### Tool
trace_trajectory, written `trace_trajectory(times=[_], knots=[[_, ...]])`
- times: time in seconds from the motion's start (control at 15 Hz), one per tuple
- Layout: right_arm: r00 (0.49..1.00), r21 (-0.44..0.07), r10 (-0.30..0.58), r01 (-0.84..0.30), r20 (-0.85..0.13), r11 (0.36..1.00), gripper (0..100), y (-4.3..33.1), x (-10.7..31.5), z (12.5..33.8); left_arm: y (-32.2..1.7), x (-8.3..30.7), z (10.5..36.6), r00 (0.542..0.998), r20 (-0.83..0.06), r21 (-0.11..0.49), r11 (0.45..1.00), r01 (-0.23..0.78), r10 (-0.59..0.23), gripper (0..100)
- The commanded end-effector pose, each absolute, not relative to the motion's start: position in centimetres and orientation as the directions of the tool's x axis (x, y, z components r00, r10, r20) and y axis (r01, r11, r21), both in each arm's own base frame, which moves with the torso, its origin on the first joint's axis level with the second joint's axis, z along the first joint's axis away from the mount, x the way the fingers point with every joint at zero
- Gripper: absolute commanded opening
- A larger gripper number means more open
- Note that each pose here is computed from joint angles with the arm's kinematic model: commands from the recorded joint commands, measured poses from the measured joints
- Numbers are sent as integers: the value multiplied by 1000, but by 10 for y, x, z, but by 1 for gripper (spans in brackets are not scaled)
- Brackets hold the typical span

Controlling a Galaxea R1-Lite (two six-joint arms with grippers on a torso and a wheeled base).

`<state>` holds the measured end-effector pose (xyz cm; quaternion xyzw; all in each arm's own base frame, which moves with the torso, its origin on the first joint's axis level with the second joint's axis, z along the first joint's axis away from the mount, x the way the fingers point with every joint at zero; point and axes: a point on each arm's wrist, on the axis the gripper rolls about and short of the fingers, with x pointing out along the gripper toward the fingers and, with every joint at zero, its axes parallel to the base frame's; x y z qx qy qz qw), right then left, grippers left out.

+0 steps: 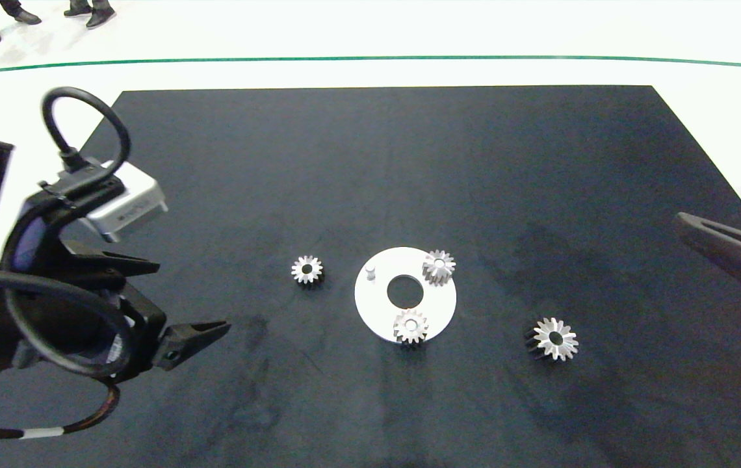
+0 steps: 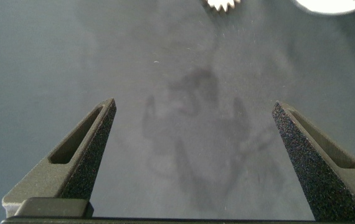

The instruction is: Remove an incorrectly installed larger gear and replace it with the correct smaller gear

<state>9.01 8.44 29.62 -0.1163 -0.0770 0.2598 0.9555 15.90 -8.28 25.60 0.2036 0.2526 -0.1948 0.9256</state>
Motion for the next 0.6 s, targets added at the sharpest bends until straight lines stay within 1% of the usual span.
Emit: trace_trajectory(times=[0.07,0.13,0.27,0.4,0.53,0.6], knots=[[851,-259,512,-472,115,843,100,79,85,301,-118,197,243,737,-620,281,801,528,-269,100],[851,-259,512,-471,117,843,100,79,85,301,-125,206,245,738,-618,281,799,531,-273,100],[851,-260,512,-472,114,843,100,80,85,301,-137,217,253,719,-639,279,789,548,-273,100],[852,-260,512,-472,113,842,100,80,86,301,-142,224,261,699,-669,283,782,556,-255,100],[852,-261,512,-473,110,842,100,80,86,300,-153,234,262,699,-674,299,778,553,-238,100],[851,-262,514,-474,107,840,100,81,86,299,-162,236,260,691,-679,302,764,570,-247,100]])
